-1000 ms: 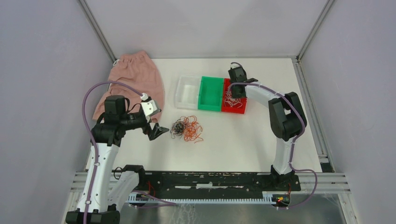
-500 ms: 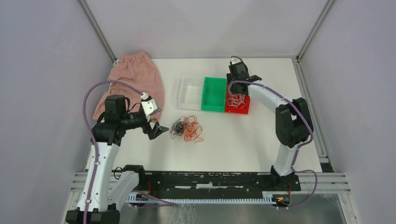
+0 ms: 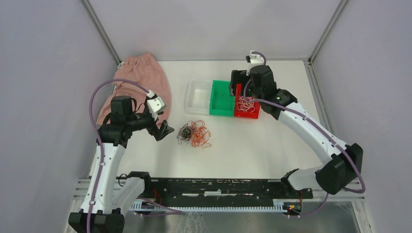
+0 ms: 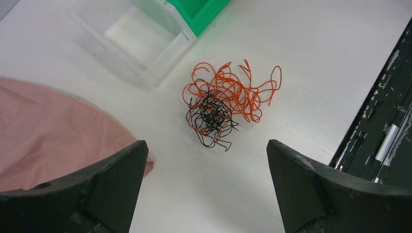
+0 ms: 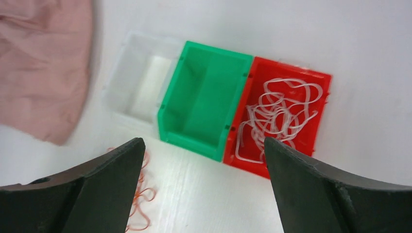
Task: Untangle the cables
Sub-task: Place the cable in the bin, then untie the cable.
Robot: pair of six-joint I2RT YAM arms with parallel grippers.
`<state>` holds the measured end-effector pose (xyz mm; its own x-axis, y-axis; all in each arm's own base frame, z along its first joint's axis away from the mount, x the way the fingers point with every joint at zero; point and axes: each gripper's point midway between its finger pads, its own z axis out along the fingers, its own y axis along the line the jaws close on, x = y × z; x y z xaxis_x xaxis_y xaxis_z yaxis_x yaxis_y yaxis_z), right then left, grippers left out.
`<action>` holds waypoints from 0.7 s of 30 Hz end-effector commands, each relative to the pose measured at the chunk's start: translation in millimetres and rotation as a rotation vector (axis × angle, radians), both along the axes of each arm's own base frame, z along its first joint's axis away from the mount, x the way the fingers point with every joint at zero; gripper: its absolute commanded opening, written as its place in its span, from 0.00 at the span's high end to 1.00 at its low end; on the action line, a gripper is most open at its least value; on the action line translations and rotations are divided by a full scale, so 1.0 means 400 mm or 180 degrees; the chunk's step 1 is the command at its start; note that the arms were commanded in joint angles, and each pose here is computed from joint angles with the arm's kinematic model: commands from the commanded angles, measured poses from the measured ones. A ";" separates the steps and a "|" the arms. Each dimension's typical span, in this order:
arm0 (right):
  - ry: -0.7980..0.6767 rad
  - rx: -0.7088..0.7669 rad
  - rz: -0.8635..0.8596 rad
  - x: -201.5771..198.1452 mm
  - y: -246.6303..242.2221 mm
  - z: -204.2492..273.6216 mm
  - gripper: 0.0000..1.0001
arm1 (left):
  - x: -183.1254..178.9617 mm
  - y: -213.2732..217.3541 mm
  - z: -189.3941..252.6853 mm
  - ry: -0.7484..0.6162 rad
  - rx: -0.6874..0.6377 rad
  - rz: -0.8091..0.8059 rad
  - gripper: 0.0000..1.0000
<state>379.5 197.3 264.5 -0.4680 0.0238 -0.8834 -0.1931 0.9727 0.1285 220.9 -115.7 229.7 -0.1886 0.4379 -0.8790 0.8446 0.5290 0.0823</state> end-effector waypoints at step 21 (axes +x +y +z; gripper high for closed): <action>0.1756 0.0631 0.1270 -0.327 0.382 -0.418 0.39 | 0.052 0.026 -0.054 0.0087 -0.0009 0.0405 0.01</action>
<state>253.1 333.2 100.5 -0.8459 -0.1147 -0.5209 -0.3889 0.8011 0.4550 239.1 -105.4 199.8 -0.3227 0.4018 -0.8570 0.7688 0.6394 0.0102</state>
